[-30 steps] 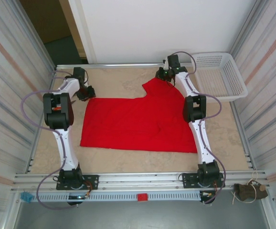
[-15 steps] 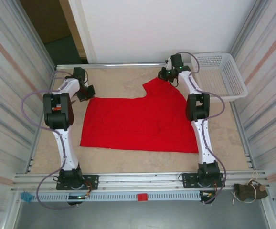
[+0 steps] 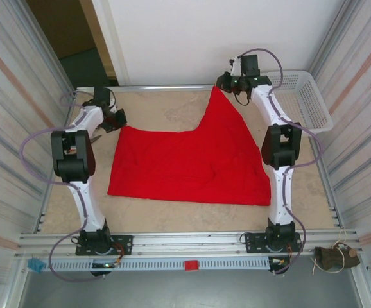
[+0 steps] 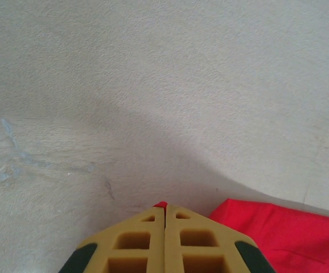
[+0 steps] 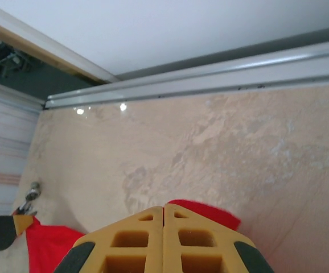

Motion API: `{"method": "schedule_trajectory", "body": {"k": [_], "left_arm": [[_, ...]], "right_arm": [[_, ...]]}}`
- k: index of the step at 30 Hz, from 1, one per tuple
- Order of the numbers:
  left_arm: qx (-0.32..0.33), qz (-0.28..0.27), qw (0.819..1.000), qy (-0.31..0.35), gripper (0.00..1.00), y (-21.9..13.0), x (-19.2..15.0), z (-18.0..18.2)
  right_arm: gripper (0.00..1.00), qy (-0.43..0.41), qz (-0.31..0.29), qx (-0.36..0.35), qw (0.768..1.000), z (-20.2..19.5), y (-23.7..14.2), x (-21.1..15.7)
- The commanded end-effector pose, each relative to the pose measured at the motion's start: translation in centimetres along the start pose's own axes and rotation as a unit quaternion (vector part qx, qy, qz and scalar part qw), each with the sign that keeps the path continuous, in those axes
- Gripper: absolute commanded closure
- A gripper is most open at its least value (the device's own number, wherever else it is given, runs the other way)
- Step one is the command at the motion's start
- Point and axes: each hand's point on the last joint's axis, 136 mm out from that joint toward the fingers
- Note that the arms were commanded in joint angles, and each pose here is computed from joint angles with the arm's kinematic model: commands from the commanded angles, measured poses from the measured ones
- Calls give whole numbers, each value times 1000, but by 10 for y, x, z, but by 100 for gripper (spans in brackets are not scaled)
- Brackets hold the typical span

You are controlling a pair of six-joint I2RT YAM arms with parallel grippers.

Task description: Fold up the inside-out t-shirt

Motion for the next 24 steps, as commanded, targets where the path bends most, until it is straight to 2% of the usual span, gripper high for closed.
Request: {"method": "schedule_trajectory", "body": {"k": [1, 10, 18, 24], "left_arm": [[-19, -22, 1000, 6, 100, -24, 1, -11], [-27, -44, 999, 6, 100, -50, -17, -9], [-17, -46, 999, -6, 100, -54, -24, 7], [-5, -42, 999, -13, 100, -51, -30, 19]], "right_arm": [[100, -8, -17, 16, 1000, 26, -24, 1], [100, -9, -24, 22, 999, 58, -82, -42], [100, -29, -25, 8, 999, 88, -133, -97], [100, -30, -27, -12, 999, 93, -165, -141]]}}
Point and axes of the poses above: each hand's point on the last joint's axis, 136 mm out from that joint toward the fingers, its own y axis out along the fingers, its own z axis along the line the jaws close on, x = y × z, and after that the axes turned 3 degrees about -y, right-handed
